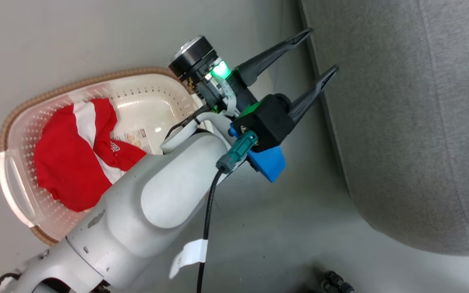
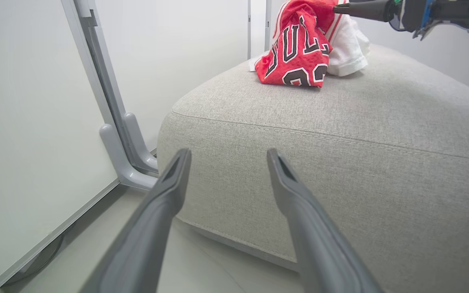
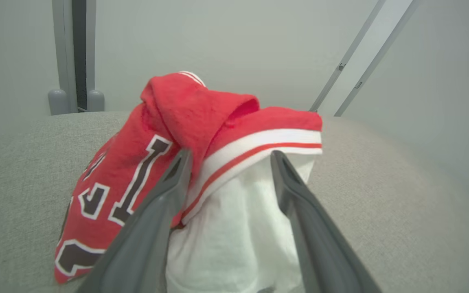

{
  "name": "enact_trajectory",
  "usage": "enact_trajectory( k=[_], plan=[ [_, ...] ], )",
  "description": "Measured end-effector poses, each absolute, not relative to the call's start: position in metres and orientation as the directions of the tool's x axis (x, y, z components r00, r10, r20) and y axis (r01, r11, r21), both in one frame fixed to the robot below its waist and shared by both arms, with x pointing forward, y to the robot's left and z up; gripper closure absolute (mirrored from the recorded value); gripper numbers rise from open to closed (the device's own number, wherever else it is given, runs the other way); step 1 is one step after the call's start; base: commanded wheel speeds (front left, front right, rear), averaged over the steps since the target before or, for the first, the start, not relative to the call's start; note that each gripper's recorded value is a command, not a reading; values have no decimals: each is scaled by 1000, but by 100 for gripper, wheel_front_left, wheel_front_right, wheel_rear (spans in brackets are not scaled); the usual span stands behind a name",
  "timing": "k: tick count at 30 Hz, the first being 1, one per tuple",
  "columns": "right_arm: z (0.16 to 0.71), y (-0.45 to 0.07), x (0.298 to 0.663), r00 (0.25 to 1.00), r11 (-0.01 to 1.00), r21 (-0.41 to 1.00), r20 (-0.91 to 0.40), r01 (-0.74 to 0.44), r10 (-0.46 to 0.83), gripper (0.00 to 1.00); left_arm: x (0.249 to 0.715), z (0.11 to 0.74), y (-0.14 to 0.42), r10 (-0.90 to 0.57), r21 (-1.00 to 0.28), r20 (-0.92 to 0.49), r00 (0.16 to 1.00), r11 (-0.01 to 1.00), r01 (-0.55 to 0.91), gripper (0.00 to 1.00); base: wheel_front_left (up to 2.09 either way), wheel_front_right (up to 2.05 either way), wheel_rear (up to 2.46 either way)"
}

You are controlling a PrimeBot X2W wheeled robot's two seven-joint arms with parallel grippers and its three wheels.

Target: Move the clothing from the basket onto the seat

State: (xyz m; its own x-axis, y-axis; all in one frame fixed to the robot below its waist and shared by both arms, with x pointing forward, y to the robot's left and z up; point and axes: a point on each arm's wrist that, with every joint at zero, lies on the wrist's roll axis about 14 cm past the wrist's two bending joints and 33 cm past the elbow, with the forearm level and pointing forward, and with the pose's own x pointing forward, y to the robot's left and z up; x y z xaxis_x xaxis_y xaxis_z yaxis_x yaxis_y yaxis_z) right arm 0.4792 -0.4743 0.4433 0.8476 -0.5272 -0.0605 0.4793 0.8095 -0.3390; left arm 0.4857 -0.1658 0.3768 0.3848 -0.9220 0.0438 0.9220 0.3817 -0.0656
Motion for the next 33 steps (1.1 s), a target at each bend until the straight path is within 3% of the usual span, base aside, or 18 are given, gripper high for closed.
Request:
enact_trajectory(
  k=[10, 22, 33],
  plan=[
    [521, -449, 437, 883, 817, -343, 94, 463, -460, 0, 482, 448, -143, -852, -82, 105, 513, 507, 858, 0, 0, 0, 0],
    [547, -318, 448, 981, 952, -267, 153, 153, -115, 0, 488, 518, -40, -595, -64, 163, 787, 790, 610, 0, 0, 0, 0],
    [558, -201, 442, 968, 983, -146, 204, -115, 144, 0, 455, 536, 91, -257, -70, 164, 952, 960, 271, 0, 0, 0, 0]
  ],
)
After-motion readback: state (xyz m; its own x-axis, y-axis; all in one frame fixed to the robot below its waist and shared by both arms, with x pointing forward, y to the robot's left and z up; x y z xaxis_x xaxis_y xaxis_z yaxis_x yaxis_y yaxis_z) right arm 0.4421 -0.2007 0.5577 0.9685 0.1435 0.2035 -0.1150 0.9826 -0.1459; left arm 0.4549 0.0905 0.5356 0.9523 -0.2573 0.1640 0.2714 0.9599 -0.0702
